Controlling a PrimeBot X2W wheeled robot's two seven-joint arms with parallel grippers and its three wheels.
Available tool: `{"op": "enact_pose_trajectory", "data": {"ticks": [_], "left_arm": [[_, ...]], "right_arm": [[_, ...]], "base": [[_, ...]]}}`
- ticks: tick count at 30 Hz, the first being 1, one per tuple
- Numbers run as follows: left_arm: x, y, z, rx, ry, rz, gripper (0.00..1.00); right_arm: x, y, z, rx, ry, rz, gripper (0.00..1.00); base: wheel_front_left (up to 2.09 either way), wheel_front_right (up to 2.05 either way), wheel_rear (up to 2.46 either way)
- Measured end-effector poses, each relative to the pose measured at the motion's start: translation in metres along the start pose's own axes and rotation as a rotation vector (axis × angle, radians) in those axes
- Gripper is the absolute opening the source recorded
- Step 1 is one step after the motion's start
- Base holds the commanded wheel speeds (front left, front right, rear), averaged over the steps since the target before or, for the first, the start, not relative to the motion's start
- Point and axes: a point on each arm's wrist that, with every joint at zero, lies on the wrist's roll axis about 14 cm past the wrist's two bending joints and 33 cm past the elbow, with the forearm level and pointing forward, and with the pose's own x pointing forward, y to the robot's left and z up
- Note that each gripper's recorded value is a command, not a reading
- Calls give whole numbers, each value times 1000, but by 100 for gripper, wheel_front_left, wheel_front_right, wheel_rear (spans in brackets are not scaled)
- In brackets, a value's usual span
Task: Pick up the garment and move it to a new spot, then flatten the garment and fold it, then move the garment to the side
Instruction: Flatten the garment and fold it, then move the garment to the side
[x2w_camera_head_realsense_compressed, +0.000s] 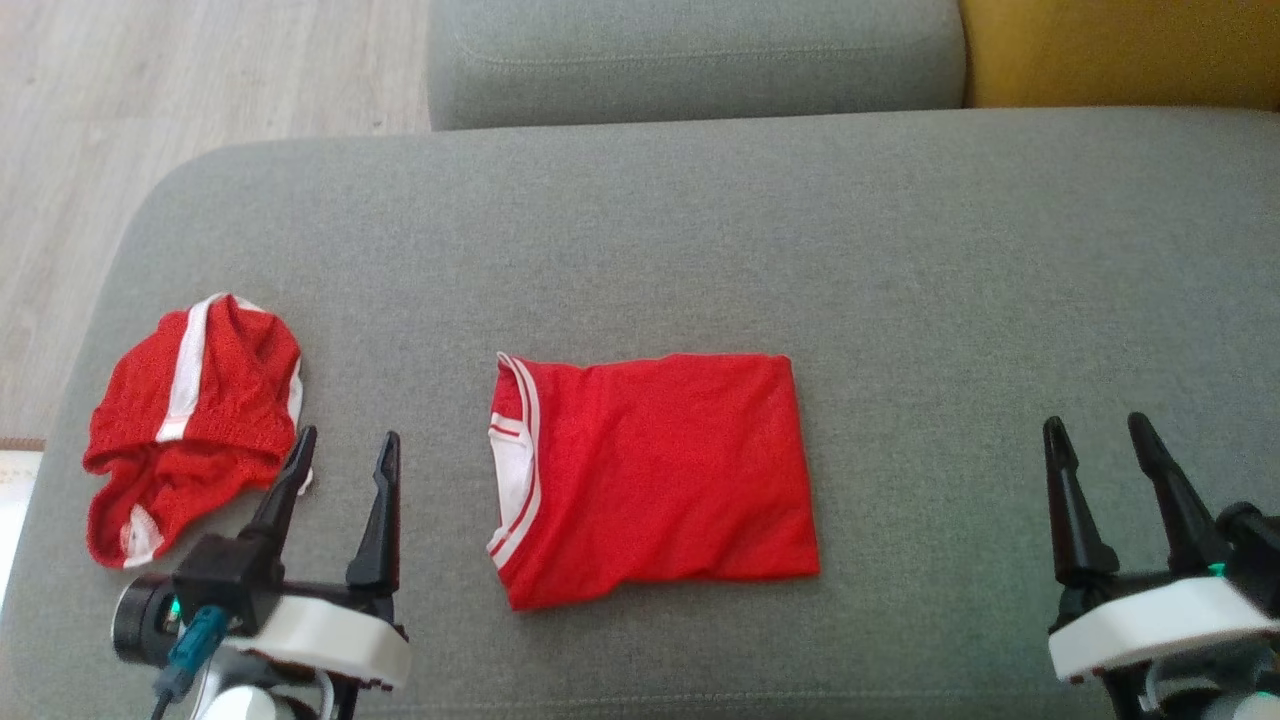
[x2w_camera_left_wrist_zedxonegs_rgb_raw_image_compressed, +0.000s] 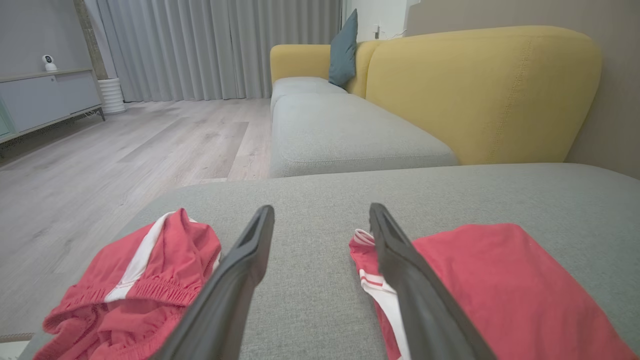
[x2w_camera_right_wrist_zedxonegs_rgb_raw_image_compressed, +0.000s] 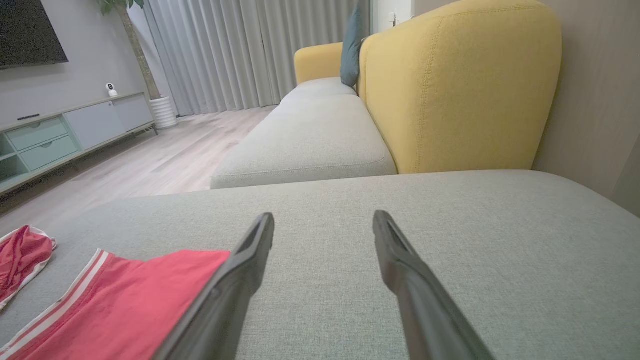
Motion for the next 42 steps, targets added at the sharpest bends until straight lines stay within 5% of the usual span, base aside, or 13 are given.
{"op": "enact_pose_trajectory", "data": {"ticks": [34, 42], "left_arm": [[-8, 3, -4, -8, 24, 23, 100], [-4, 8, 2, -7, 2, 37, 100]], "right_arm": [[-8, 0, -8, 6, 47, -12, 100], [4, 13, -35, 12, 149, 33, 100]], "base": [[0, 0, 0], [0, 0, 0]]}}
